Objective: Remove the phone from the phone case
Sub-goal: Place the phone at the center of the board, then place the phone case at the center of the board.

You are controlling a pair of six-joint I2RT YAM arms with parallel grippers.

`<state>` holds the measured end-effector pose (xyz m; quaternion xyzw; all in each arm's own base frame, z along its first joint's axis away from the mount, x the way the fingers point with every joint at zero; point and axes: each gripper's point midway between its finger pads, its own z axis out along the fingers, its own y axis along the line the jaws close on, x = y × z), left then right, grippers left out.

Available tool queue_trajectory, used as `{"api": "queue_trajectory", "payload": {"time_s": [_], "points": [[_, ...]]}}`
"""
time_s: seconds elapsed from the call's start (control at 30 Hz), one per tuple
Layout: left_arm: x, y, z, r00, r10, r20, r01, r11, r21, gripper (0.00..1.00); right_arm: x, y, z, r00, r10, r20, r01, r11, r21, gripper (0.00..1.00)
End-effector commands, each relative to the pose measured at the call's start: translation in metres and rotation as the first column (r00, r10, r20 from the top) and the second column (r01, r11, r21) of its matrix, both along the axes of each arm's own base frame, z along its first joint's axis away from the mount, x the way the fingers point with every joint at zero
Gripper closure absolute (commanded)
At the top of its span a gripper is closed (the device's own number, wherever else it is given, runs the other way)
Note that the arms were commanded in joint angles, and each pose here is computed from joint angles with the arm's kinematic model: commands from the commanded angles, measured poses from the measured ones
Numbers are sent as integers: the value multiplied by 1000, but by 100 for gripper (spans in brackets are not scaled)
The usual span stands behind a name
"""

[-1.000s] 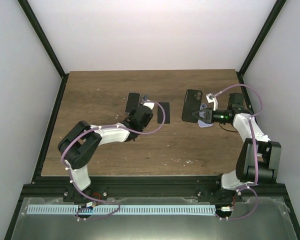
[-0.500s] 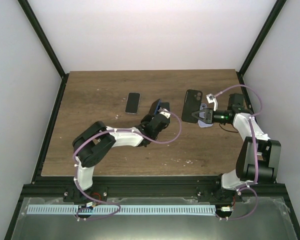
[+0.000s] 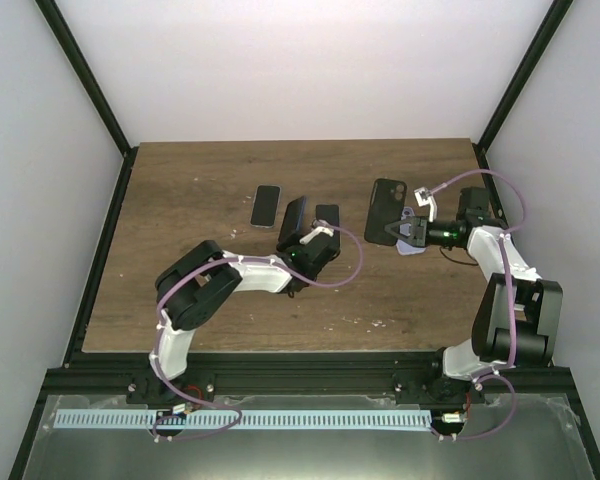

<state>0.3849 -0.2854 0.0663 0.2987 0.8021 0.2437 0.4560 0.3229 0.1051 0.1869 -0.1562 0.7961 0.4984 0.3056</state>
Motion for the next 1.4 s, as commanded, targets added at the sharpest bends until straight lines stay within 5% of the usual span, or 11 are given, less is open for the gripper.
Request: {"api": "queue_trajectory", "payload": {"time_s": [0.0, 0.13, 0.3, 0.53, 0.77, 0.97, 1.1, 1.37], "points": [[-5, -7, -24, 997, -33, -66, 35, 999, 36, 100, 2, -3, 7, 1000, 3, 23, -3, 1000, 16, 93], [-6, -18, -30, 996, -44, -75, 48, 998, 48, 96, 3, -3, 5, 1000, 2, 13, -2, 1000, 17, 93], [-4, -22, -28, 997, -29, -69, 31, 999, 36, 75, 4, -4, 4, 1000, -1, 14, 1, 1000, 14, 93], [-5, -23, 1, 999, -14, -46, 12, 999, -52, 60, 5, -5, 1, 1000, -6, 10, 6, 1000, 3, 93], [-35, -24, 56, 993, -70, -91, 37, 945, -325, 50, 12, -16, -4, 999, -32, 31, 34, 995, -92, 93], [-95, -22, 86, 962, -231, -145, 119, 833, -540, 48, 17, -38, -2, 993, 15, 115, 28, 931, -363, 93], [-122, -7, 101, 950, -281, -135, 128, 746, -653, 48, -5, -52, -29, 998, 69, -7, -64, 864, -500, 93], [-142, 13, 116, 952, -295, -75, 140, 643, -753, 48, -72, -65, -113, 917, 89, -389, -296, 806, -512, 94]]}}
